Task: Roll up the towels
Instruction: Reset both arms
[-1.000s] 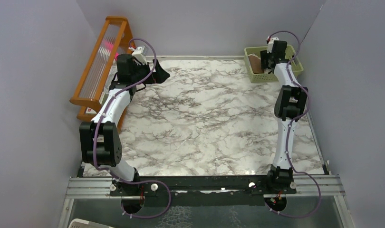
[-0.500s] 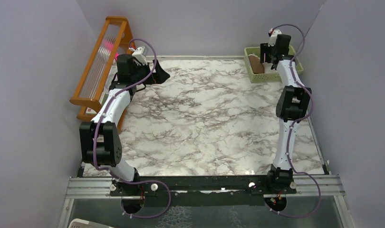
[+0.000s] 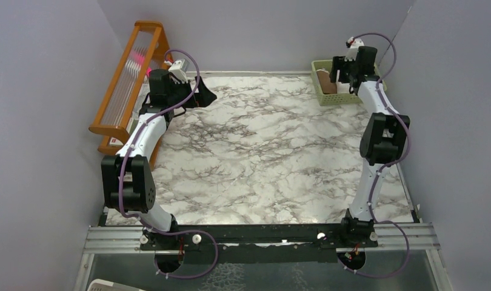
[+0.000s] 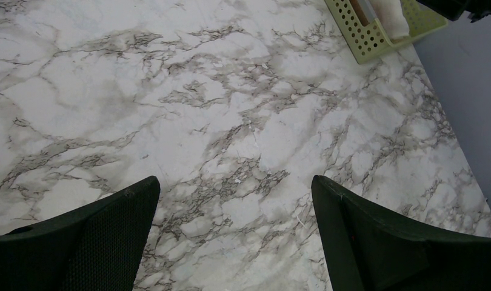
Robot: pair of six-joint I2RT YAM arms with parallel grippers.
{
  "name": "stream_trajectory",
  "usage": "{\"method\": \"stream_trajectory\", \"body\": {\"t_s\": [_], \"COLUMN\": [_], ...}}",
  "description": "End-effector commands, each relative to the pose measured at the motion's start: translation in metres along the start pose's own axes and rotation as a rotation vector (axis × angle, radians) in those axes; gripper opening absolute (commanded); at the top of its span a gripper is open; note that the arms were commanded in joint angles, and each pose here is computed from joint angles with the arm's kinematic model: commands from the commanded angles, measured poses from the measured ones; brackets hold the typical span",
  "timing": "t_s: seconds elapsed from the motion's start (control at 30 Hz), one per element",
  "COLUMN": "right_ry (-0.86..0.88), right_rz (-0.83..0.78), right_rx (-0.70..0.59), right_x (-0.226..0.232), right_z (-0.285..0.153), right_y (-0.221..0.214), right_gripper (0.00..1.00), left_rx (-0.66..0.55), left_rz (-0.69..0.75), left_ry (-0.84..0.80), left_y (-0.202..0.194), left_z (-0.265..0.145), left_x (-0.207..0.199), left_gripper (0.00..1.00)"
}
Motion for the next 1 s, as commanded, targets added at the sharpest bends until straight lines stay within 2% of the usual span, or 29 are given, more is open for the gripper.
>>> {"method": "stream_trajectory", "body": {"t_s": [0.0, 0.17, 0.3, 0.47, 0.5, 0.53, 0.57, 0.63, 0.7, 0.83, 0.97], "right_ry": [0.064, 0.19, 0.379, 0.527, 0.576, 0.615, 0.65, 0.697, 0.65, 0.651, 0.631], "right_rz": [0.031, 0.095, 0.163, 0.221, 0.216, 0.191, 0.158, 0.104, 0.149, 0.278, 0.228], "right_rx": [-0.266, -0.395, -0.501, -0.421, -0.398, -0.371, -0.343, -0.314, -0.281, -0.206, -0.214], "right_x": [0.01, 0.041, 0.091, 0.164, 0.18, 0.197, 0.215, 0.248, 0.265, 0.272, 0.266], "right_z": [-0.062, -0.125, -0.171, -0.192, -0.196, -0.199, -0.203, -0.211, -0.215, -0.222, -0.229], "right_y": [0.078, 0.091, 0.1, 0.079, 0.073, 0.067, 0.062, 0.054, 0.048, 0.034, 0.029], "right_gripper": [0.7, 0.7, 0.7, 0.7, 0.79, 0.93, 0.99, 1.0, 1.0, 1.0, 1.0], "left_rx": [-0.031, -0.038, -0.039, -0.103, -0.123, -0.136, -0.144, -0.151, -0.144, -0.137, -0.138], "left_rz": [0.039, 0.056, 0.073, 0.121, 0.14, 0.157, 0.172, 0.188, 0.187, 0.188, 0.189], "left_ry": [-0.036, -0.034, -0.052, 0.019, 0.039, 0.059, 0.077, 0.095, 0.101, 0.102, 0.117], "left_y": [0.013, 0.015, 0.018, 0.03, 0.033, 0.033, 0.032, 0.03, 0.028, 0.022, 0.016], "left_z": [-0.01, -0.012, -0.012, -0.022, -0.027, -0.031, -0.035, -0.039, -0.041, -0.045, -0.051], "left_x": [-0.015, -0.016, -0.02, -0.017, -0.017, -0.015, -0.014, -0.013, -0.012, -0.013, -0.011], "left_gripper": [0.99, 0.99, 0.99, 0.99, 0.99, 0.99, 0.99, 0.99, 0.99, 0.99, 0.99]}}
Point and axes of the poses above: each gripper's point midway between its finger pads, its own z axis out along the fingers, its own x axis along the line the jaws close on, y = z × x, the point moved 3 cm from there along -z, back along the fingers, and after that the axes turned 6 degrees about -z, right-handed, at the moved point
